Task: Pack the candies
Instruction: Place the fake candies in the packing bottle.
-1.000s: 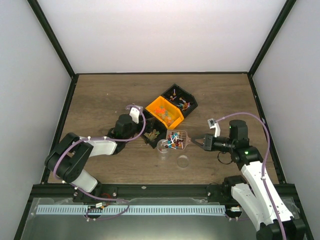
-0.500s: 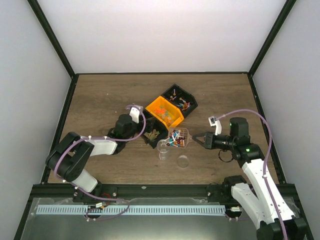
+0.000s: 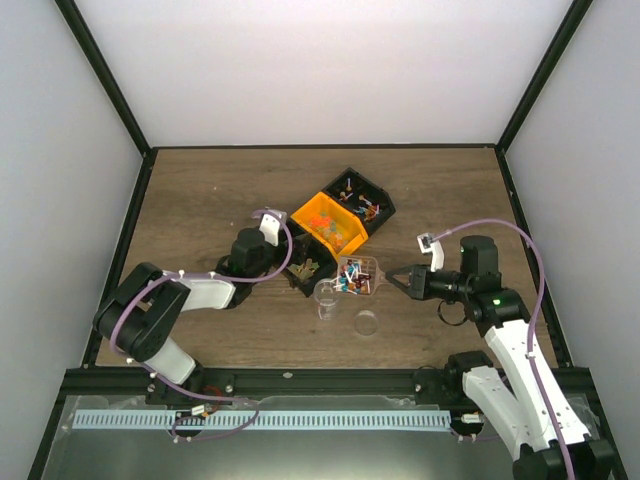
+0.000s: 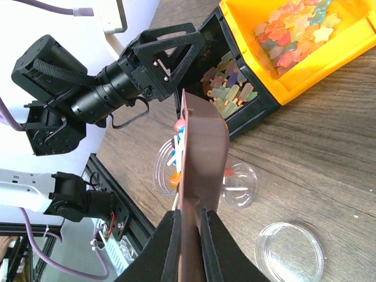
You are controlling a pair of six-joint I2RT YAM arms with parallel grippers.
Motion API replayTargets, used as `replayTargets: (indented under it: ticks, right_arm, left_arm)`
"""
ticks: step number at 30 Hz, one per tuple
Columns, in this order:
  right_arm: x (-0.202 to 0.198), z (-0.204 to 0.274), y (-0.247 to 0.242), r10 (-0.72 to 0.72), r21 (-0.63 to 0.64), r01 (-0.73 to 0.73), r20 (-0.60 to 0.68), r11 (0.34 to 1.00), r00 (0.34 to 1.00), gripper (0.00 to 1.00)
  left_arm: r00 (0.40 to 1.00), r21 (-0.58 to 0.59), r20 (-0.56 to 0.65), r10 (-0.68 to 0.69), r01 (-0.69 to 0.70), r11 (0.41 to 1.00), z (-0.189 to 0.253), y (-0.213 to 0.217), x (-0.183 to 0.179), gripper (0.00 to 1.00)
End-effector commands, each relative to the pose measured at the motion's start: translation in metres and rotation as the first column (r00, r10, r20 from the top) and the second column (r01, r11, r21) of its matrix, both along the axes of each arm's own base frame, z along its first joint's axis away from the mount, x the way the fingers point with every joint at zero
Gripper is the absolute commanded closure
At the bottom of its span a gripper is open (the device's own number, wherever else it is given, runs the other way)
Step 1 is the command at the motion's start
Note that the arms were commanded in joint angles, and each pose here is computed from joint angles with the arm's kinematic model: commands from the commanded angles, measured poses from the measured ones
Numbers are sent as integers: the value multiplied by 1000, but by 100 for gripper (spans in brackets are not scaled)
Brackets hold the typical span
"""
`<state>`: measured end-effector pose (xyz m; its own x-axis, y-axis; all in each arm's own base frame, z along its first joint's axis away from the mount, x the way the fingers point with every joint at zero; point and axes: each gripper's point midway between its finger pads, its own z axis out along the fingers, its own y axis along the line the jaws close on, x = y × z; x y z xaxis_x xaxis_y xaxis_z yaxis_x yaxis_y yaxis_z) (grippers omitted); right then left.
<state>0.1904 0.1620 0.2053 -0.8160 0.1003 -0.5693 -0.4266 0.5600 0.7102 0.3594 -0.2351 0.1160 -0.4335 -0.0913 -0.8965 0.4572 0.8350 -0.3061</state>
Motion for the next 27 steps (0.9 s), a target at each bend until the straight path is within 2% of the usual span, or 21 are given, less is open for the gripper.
replayTargets:
  ticks: [1, 12, 27]
  right_arm:
    - [-1, 21, 5, 29, 22, -31, 70, 999, 997, 99]
    - [3, 39, 5, 37, 3, -38, 112, 999, 993, 99]
    - [7, 35, 10, 51, -9, -50, 107, 999, 993, 99]
  left_arm:
    - [997, 14, -76, -14, 15, 1000, -21, 0, -5, 0]
    - [997, 16, -77, -15, 16, 1000, -23, 0, -4, 0]
    - [996, 23, -83, -15, 16, 1000, -27, 0, -4, 0]
